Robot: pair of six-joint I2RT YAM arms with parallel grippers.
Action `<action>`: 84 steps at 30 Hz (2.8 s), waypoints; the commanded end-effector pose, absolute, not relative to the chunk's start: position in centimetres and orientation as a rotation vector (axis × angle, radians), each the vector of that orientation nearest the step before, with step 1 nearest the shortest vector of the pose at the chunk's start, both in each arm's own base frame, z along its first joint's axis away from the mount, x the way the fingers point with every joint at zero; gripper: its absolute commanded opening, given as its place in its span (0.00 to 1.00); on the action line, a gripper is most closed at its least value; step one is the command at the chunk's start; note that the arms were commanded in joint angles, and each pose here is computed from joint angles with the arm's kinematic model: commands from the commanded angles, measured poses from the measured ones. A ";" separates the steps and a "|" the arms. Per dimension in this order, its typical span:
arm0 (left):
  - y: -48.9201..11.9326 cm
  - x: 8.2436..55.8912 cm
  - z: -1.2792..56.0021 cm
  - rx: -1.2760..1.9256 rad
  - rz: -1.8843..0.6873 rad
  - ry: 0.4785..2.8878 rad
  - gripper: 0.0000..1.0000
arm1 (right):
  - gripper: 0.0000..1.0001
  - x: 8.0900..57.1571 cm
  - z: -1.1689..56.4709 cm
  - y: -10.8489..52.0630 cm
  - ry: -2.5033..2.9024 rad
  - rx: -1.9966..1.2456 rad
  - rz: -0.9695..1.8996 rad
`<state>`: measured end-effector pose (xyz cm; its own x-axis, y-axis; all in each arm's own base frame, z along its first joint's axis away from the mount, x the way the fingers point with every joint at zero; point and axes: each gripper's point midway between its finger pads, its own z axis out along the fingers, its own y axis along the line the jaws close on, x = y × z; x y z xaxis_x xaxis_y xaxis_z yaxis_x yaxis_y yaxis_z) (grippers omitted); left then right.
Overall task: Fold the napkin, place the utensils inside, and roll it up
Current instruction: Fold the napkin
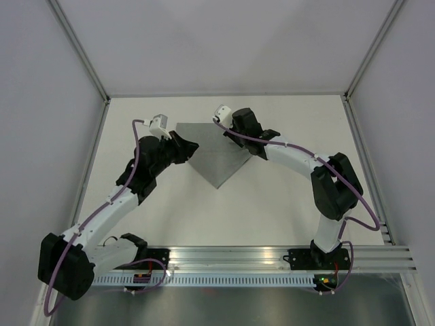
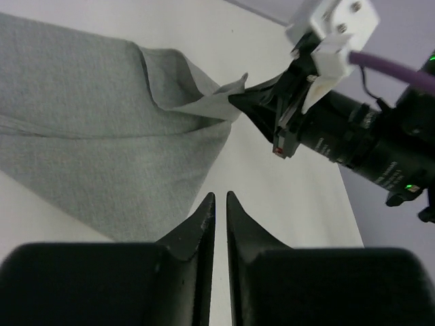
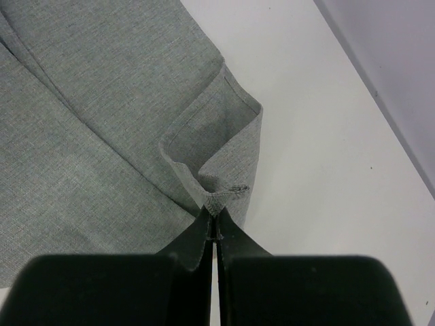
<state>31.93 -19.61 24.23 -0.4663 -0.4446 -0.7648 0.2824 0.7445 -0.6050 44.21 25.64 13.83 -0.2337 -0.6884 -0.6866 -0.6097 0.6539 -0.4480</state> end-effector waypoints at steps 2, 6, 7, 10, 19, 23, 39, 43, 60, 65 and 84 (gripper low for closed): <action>-23.4 32.9 22.6 -0.195 -1.118 1.817 0.09 | 0.00 44.8 15.7 25.4 1.930 -0.957 -0.103; -26.5 34.9 21.1 -0.284 -1.270 1.757 0.02 | 0.00 45.1 16.0 25.0 1.933 -0.941 -0.104; -27.3 35.3 20.9 -0.295 -1.294 1.753 0.02 | 0.00 45.2 16.1 24.9 1.934 -0.932 -0.101; -30.5 36.5 17.3 -0.393 -1.362 1.792 0.02 | 0.00 45.5 16.4 24.6 1.946 -0.909 -0.086; -35.8 39.9 15.4 -0.485 -1.410 1.767 0.02 | 0.00 46.5 18.1 23.6 1.953 -0.814 -0.096; -37.4 41.1 14.1 -0.516 -1.387 1.808 0.02 | 0.00 47.0 18.2 22.9 1.971 -0.777 -0.087; -39.8 42.7 10.2 -0.572 -1.335 1.873 0.02 | 0.00 47.5 18.6 21.1 1.992 -0.707 -0.091; -40.0 43.0 9.2 -0.594 -1.311 1.889 0.02 | 0.00 47.4 18.9 21.0 1.986 -0.702 -0.086; -41.4 44.0 6.4 -0.621 -1.240 1.960 0.02 | 0.00 46.4 20.9 20.5 1.958 -0.701 -0.070; -41.2 44.1 5.5 -0.645 -1.201 1.984 0.02 | 0.01 46.1 21.7 20.7 1.951 -0.705 -0.050; -40.5 44.0 9.3 -0.606 -1.256 1.855 0.04 | 0.00 44.8 20.1 21.3 1.991 -0.744 0.020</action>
